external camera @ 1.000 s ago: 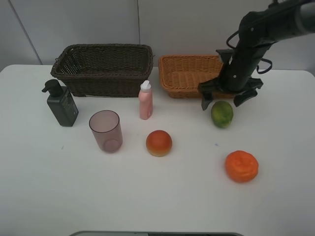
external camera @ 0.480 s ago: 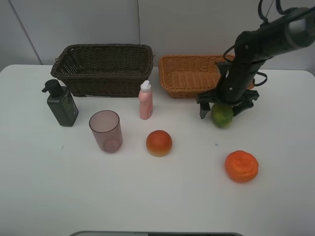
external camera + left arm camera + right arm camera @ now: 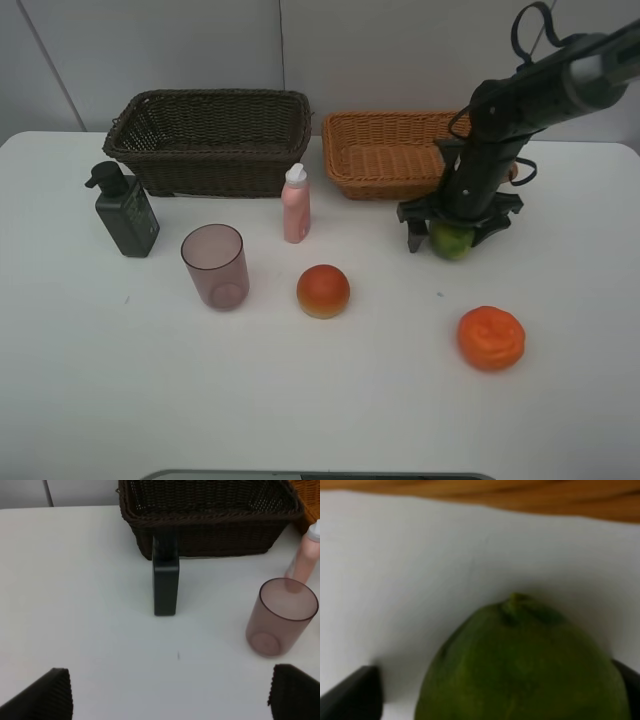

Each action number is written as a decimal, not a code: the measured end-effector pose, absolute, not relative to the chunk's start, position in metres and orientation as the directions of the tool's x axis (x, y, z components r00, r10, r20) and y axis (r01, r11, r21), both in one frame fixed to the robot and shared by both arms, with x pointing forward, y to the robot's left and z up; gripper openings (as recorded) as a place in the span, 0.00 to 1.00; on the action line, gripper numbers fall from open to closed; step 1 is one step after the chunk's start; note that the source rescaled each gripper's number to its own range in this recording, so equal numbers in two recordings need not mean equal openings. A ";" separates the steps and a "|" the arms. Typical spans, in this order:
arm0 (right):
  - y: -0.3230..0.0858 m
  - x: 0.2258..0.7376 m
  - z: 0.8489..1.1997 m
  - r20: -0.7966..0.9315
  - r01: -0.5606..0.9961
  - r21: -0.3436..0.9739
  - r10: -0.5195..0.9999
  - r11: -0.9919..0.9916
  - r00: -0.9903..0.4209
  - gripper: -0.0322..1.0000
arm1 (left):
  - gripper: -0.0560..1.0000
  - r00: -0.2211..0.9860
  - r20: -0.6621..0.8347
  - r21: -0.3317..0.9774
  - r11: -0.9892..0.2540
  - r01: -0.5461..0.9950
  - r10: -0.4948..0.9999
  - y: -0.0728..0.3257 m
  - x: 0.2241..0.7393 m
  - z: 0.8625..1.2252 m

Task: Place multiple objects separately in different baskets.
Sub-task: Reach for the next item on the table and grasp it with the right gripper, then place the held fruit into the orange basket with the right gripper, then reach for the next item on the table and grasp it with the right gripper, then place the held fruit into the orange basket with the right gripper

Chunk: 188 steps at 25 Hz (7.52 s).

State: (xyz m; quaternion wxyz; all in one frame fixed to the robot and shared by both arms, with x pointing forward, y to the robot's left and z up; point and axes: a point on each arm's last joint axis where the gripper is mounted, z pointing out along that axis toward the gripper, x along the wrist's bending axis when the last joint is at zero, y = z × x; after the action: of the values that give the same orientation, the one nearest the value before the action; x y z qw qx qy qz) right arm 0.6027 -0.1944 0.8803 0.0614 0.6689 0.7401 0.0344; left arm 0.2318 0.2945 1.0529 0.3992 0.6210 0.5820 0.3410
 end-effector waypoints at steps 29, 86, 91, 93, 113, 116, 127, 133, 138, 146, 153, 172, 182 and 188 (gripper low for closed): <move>-0.197 0.597 0.889 -0.062 0.988 0.096 0.992 0.117 -0.112 0.06 | 1.00 0.090 -0.041 0.893 -0.004 0.451 0.995 0.295 0.232 1.053; -0.199 0.735 0.916 -0.047 0.906 0.403 0.991 0.133 -0.125 0.31 | 1.00 0.090 -0.041 0.893 -0.004 0.451 0.995 0.295 0.232 1.053; -0.199 0.734 0.918 -0.047 0.904 0.405 0.991 0.133 -0.125 0.85 | 1.00 0.090 -0.041 0.893 -0.004 0.451 0.995 0.295 0.232 1.053; -0.199 0.734 0.925 -0.046 0.900 0.416 0.991 0.132 -0.124 0.90 | 1.00 0.090 -0.041 0.893 -0.004 0.451 0.995 0.295 0.232 1.053; -0.209 0.565 1.015 -0.030 0.882 0.432 0.980 0.189 -0.195 0.92 | 1.00 0.090 -0.041 0.893 -0.004 0.451 0.995 0.295 0.232 1.053; -0.211 0.526 1.010 -0.026 0.897 0.387 0.976 0.211 -0.218 0.92 | 1.00 0.090 -0.041 0.893 -0.004 0.451 0.995 0.295 0.232 1.053; -0.217 0.464 0.976 -0.015 0.950 0.241 0.980 0.198 -0.200 0.92 | 1.00 0.090 -0.041 0.893 -0.004 0.451 0.995 0.295 0.232 1.053; -0.223 0.447 0.953 -0.016 0.963 0.189 0.981 0.192 -0.192 0.92 | 1.00 0.090 -0.041 0.893 -0.004 0.451 0.995 0.295 0.232 1.053; -0.225 0.438 0.939 0.012 0.962 0.211 0.984 0.173 -0.179 0.92 | 1.00 0.090 -0.041 0.893 -0.004 0.451 0.995 0.295 0.232 1.053; -0.223 0.443 0.917 0.007 0.971 0.162 0.984 0.173 -0.177 0.92 | 1.00 0.090 -0.041 0.893 -0.004 0.451 0.995 0.295 0.232 1.053; -0.221 0.446 0.900 0.001 0.978 0.112 0.985 0.174 -0.175 0.92 | 1.00 0.090 -0.041 0.893 -0.004 0.451 0.995 0.295 0.232 1.053; -0.219 0.450 0.884 0.003 0.979 0.104 0.985 0.173 -0.174 0.32 | 1.00 0.090 -0.041 0.893 -0.004 0.451 0.995 0.295 0.232 1.053; -0.218 0.450 0.884 0.015 0.983 0.104 0.988 0.153 -0.155 0.33 | 1.00 0.090 -0.041 0.893 -0.004 0.451 0.995 0.295 0.232 1.053; -0.218 0.450 0.884 0.016 0.983 0.104 0.988 0.152 -0.154 0.33 | 1.00 0.090 -0.041 0.893 -0.004 0.451 0.995 0.295 0.232 1.053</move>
State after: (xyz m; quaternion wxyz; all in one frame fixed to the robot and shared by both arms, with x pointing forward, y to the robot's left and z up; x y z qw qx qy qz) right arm 0.4502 -0.2182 0.8843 0.0278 0.6497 0.7583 0.0446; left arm 0.2318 0.2945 1.0529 0.3992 0.6210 0.5820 0.3410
